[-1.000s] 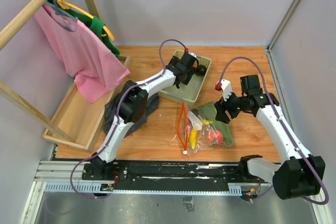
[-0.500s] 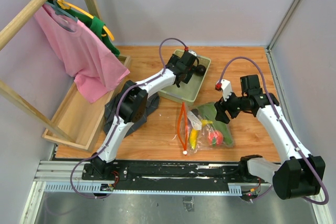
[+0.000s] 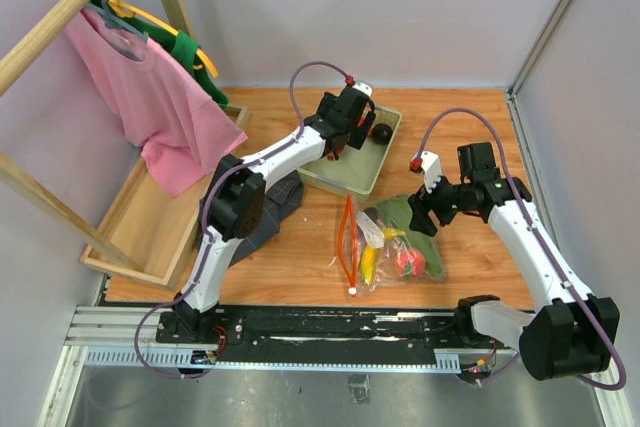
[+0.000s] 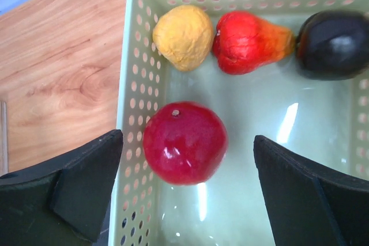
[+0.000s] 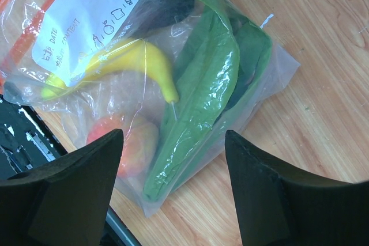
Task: Open the zip-top bag and remove the fake food
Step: Place the fake fruit in the bin, then pick up the fake vegetable from the zipper food storage bag.
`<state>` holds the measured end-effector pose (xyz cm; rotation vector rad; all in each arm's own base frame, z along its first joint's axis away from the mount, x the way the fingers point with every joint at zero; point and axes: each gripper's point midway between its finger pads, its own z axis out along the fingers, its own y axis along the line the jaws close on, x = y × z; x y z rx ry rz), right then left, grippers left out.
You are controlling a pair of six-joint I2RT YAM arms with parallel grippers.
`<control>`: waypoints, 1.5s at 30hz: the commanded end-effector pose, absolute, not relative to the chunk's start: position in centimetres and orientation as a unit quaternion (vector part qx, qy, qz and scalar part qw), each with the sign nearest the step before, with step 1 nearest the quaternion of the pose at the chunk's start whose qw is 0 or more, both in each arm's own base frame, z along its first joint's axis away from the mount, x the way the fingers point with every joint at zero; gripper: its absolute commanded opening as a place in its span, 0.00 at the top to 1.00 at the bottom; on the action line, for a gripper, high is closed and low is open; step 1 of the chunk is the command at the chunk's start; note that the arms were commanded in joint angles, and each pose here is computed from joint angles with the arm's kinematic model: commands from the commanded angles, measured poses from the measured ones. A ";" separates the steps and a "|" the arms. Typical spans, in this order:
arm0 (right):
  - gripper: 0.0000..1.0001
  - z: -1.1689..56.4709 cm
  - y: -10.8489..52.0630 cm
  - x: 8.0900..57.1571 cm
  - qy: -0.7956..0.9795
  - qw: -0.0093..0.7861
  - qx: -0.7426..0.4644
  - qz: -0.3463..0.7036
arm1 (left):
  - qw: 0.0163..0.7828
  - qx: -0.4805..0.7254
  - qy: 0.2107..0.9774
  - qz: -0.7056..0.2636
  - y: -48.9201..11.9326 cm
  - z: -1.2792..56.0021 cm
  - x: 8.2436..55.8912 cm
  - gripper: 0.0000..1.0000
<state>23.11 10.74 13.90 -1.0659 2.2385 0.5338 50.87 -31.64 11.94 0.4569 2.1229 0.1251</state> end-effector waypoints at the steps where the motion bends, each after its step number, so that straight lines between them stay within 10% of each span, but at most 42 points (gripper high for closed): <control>1: 0.27 14.0 10.3 22.9 0.845 0.301 -0.389 0.210 | 0.515 0.155 0.843 -0.017 -32.6 17.7 50.5 0.01; 27: 0.26 15.7 13.1 20.7 0.782 0.331 -0.452 0.272 | 0.587 0.154 0.699 -0.378 -28.1 26.6 29.4 0.04; 40: 0.12 15.4 17.1 16.7 0.643 0.351 -0.595 0.330 | 0.537 0.140 0.646 -0.525 -25.5 22.5 19.5 0.19; 45: 0.02 15.2 18.3 13.9 0.482 0.375 -0.728 0.312 | 0.497 0.163 0.657 -0.544 -26.2 19.9 17.9 0.45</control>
